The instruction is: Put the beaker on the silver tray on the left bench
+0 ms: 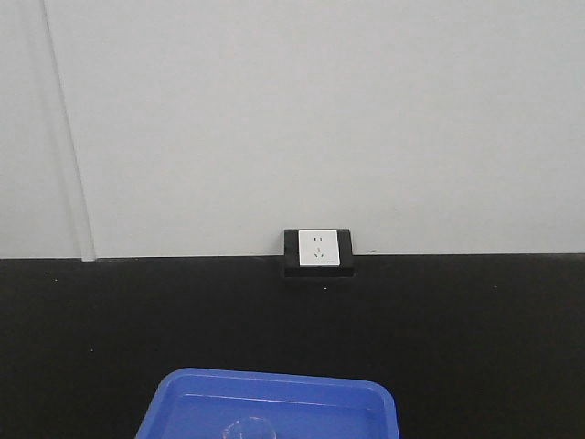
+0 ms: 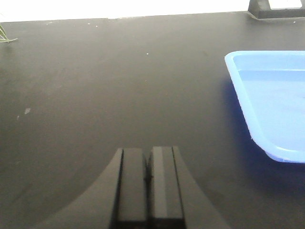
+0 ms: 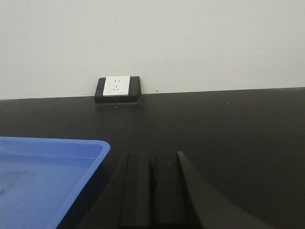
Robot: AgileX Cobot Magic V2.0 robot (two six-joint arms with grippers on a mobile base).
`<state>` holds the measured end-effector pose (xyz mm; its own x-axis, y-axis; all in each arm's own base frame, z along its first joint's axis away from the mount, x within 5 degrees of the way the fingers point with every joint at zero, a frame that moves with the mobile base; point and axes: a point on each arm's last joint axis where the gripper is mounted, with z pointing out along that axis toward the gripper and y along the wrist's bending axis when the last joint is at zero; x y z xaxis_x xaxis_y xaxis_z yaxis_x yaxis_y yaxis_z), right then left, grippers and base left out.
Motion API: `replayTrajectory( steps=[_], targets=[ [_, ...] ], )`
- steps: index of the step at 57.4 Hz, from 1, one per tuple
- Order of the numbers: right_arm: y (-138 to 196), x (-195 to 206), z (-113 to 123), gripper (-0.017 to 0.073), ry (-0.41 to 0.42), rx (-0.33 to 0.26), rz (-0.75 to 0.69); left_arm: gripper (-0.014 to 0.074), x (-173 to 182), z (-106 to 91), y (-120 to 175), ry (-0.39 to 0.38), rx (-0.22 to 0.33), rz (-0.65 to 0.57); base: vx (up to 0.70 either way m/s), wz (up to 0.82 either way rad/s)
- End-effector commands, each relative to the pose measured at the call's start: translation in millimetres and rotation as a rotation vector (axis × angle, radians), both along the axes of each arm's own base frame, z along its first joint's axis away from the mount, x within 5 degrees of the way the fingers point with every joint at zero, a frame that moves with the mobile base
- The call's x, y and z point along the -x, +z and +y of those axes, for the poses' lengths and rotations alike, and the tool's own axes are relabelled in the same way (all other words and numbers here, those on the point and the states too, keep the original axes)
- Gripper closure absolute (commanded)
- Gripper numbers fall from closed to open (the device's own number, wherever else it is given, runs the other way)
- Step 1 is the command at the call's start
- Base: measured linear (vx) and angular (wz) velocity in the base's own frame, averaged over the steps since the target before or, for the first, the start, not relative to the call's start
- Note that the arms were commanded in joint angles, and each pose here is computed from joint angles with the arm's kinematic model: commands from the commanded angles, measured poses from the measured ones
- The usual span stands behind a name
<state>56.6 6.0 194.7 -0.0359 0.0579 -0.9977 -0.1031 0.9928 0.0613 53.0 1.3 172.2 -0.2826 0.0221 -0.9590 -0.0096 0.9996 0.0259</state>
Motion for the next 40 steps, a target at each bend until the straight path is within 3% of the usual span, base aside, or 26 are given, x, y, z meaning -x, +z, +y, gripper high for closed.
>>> replayTrajectory(
  steps=[1,22,27,34,40],
  targets=[
    [4,1,-1,0.0567,-0.007,0.006,-0.086,0.0592,-1,-0.6,-2,-0.008,0.003,-0.065,0.00,0.00],
    [5,1,-1,0.0567,-0.007,0.005,-0.096,0.0592,-1,-0.6,-2,-0.008,0.003,-0.065,0.00,0.00],
    [10,1,-1,0.0567,-0.007,-0.018,-0.132,0.0592,-1,-0.6,-2,-0.008,0.003,-0.065,0.00,0.00],
    [30,5,-1,0.0567,-0.007,-0.035,-0.187,0.0592,-1,-0.6,-2,-0.008,0.003,-0.065,0.00,0.00],
    [66,11,-2,0.0567,-0.007,-0.036,-0.281,0.0592,-1,-0.6,-2,-0.008,0.003,-0.065,0.00,0.00]
  ],
)
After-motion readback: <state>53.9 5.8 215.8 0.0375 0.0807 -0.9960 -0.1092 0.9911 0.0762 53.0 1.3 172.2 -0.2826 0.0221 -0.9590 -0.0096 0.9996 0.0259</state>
